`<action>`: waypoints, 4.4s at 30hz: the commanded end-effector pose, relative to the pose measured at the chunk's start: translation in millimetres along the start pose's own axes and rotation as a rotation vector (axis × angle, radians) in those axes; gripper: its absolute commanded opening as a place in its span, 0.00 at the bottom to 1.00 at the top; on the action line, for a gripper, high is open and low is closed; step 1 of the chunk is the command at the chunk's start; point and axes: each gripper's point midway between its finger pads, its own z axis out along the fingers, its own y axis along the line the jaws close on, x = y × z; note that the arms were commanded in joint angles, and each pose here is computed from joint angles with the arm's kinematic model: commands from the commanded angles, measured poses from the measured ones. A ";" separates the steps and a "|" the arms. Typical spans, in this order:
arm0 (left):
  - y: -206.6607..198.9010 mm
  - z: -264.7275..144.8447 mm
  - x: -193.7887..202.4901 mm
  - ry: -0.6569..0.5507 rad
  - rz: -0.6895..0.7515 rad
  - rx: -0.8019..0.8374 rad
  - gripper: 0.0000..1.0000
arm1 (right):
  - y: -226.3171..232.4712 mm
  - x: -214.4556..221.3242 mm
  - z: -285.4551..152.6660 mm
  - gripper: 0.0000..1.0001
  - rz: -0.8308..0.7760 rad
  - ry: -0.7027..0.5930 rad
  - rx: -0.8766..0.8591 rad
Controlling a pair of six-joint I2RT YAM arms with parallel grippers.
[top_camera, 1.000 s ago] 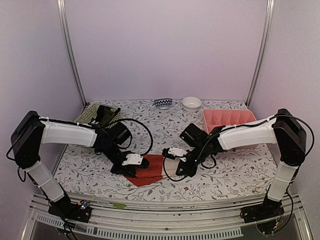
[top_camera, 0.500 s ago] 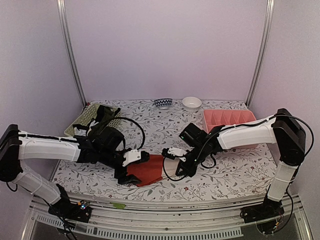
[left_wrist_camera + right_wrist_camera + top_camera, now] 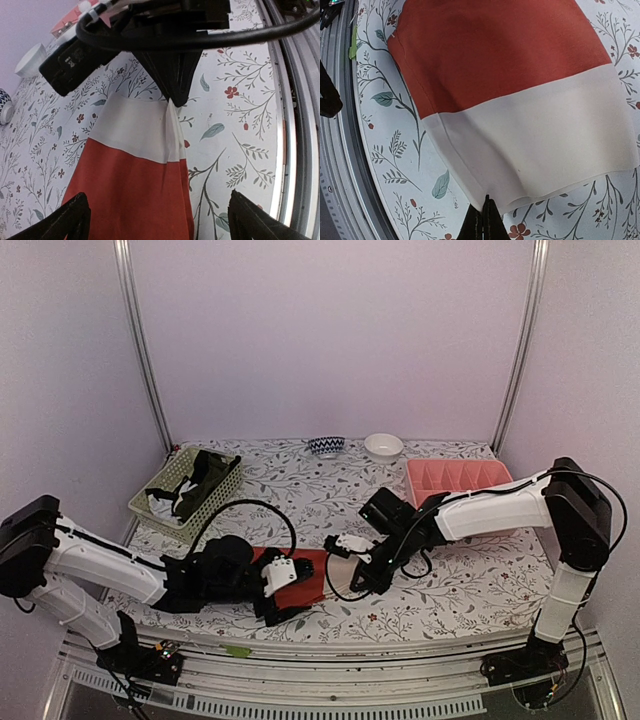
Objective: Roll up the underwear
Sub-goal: Pick up the underwear from the center of the board, then fold the underwear at the center of the board.
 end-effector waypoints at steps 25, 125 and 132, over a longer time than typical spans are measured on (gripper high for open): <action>-4.6 57.1 54.4 0.209 0.375 -0.322 0.96 | 2.2 1.1 -4.4 0.00 0.037 -0.040 -0.011; 82.4 11.2 73.9 0.394 0.333 0.439 0.00 | -46.0 -23.9 -8.3 0.00 0.088 0.028 0.005; 99.1 18.3 82.3 0.411 0.348 0.446 0.00 | -64.7 -30.1 -5.5 0.00 0.137 0.017 0.001</action>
